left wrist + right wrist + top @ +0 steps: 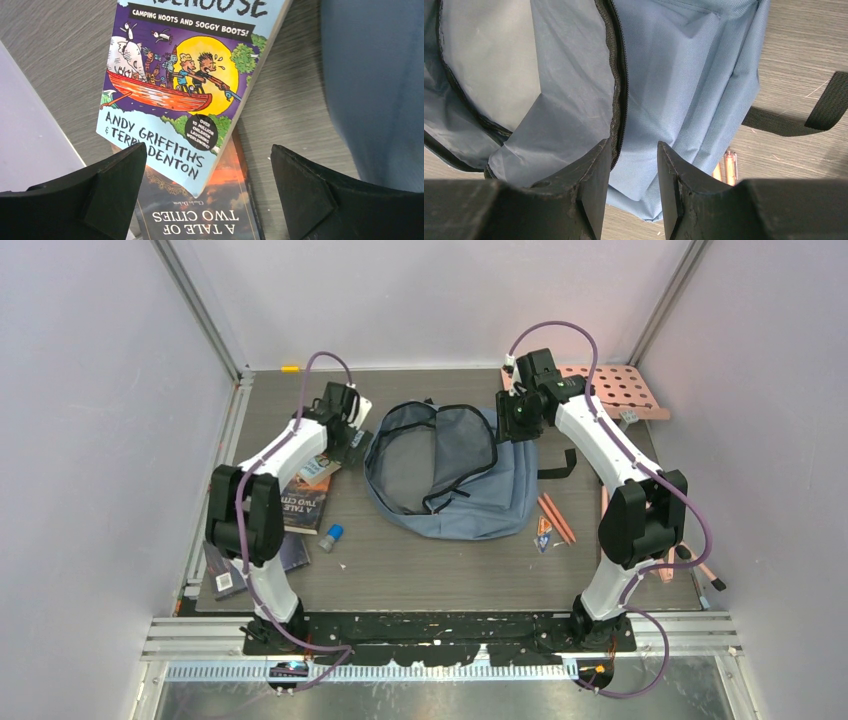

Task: Pack the student bag
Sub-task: Pick up the book from the center of the board.

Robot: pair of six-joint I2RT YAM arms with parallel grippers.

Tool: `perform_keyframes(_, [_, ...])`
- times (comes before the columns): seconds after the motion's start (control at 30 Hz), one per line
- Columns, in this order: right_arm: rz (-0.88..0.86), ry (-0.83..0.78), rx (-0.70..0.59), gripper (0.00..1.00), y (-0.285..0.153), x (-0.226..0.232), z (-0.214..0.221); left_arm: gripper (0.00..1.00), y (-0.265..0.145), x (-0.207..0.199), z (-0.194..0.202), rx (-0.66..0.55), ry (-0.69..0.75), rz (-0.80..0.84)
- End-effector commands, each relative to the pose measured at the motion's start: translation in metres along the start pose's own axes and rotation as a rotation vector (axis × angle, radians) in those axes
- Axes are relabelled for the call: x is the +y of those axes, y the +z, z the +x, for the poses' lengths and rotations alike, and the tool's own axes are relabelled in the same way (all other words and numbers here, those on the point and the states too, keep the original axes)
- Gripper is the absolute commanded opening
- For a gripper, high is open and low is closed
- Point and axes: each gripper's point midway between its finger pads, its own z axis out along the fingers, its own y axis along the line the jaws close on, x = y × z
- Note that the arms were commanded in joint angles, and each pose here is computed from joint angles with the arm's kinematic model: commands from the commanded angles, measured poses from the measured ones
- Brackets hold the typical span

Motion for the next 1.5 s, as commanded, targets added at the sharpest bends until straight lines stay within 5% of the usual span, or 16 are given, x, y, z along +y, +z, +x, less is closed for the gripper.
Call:
perform_keyframes(0.0, [-0.028, 0.003, -0.114, 0.45, -0.025, 0.008, -0.029, 0.98, 0.013, 0.017, -0.012, -0.022, 0.059, -0.088])
perform_keyframes(0.57, [-0.054, 0.033, -0.104, 0.45, -0.020, 0.014, -0.034, 0.93, 0.062, 0.013, -0.004, 0.056, 0.137, -0.118])
perform_keyframes(0.67, [-0.068, 0.036, -0.092, 0.45, -0.018, 0.017, -0.033, 0.83, 0.067, 0.014, -0.004, 0.067, 0.132, -0.137])
perform_keyframes(0.93, [-0.081, 0.046, -0.069, 0.46, -0.012, 0.019, -0.031, 0.38, 0.072, 0.014, 0.002, 0.088, 0.147, -0.141])
perform_keyframes(1.1, [-0.085, 0.061, -0.055, 0.48, -0.009, 0.020, -0.029, 0.01, 0.060, 0.019, -0.003, 0.062, 0.137, -0.153])
perform_keyframes(1.47, [-0.199, 0.078, -0.030, 0.49, 0.000, 0.036, -0.018, 0.00, -0.013, 0.061, -0.029, -0.081, -0.071, -0.331])
